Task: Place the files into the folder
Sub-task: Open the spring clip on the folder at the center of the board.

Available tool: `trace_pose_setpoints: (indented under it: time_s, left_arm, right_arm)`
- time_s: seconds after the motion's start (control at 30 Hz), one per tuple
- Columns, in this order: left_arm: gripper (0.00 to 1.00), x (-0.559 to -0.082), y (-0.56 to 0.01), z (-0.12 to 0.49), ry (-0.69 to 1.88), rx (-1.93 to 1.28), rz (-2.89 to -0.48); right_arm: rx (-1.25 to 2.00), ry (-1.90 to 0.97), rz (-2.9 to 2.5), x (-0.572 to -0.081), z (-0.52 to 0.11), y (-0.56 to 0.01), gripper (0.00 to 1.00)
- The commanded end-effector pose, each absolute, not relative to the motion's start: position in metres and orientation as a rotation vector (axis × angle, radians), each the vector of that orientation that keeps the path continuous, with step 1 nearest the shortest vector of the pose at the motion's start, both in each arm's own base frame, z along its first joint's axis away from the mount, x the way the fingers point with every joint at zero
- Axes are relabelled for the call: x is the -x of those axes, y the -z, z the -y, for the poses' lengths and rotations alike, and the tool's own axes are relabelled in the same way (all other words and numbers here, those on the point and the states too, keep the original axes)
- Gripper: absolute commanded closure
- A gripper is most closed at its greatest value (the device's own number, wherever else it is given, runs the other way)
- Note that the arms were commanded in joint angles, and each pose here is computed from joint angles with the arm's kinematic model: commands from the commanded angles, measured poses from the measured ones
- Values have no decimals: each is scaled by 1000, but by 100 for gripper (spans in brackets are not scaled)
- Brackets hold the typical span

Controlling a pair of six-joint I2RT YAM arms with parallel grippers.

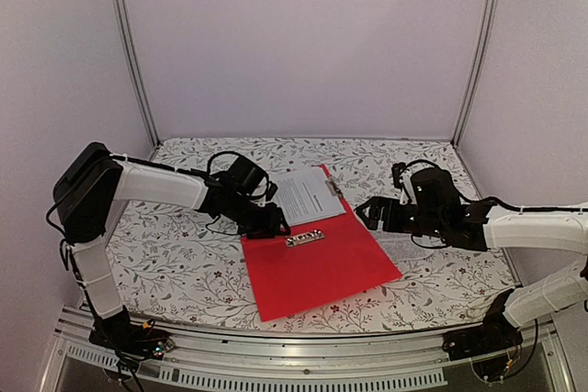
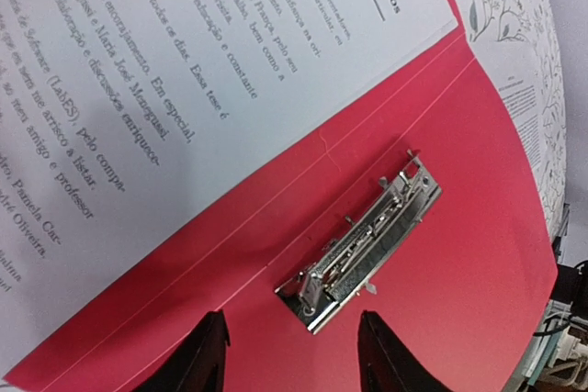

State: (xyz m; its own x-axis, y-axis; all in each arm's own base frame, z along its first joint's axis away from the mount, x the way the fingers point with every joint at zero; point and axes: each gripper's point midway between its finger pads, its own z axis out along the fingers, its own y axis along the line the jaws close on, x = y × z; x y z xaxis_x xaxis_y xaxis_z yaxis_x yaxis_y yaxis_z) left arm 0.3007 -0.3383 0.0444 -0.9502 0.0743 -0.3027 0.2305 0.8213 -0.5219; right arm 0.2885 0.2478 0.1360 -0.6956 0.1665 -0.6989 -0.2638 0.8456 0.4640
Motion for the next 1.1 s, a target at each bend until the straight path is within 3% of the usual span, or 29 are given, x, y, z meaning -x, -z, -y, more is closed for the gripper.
trace_pose_setpoints:
  time_s: [0.0,0.3,0.77,0.83,1.07]
  left_arm:
    - [54,-300,-31,348,848,-213,-2771]
    - [73,-305,-18,360,895,-160,-2798]
    - [97,-304,-15,363,934,-114,-2815]
    - [97,-302,-16,362,931,-109,-2819]
    - [84,-298,-16,358,927,-81,-2830]
  right_arm:
    - [198,-611,-2263,-290,-251,-126,1]
    - [377,-655,-2321,-293,-282,-99,1]
    - [386,-749,-2384,-286,-296,-67,1]
    - [382,-750,-2390,-285,-295,-64,1]
    - [377,-750,-2394,-284,-294,-62,1]
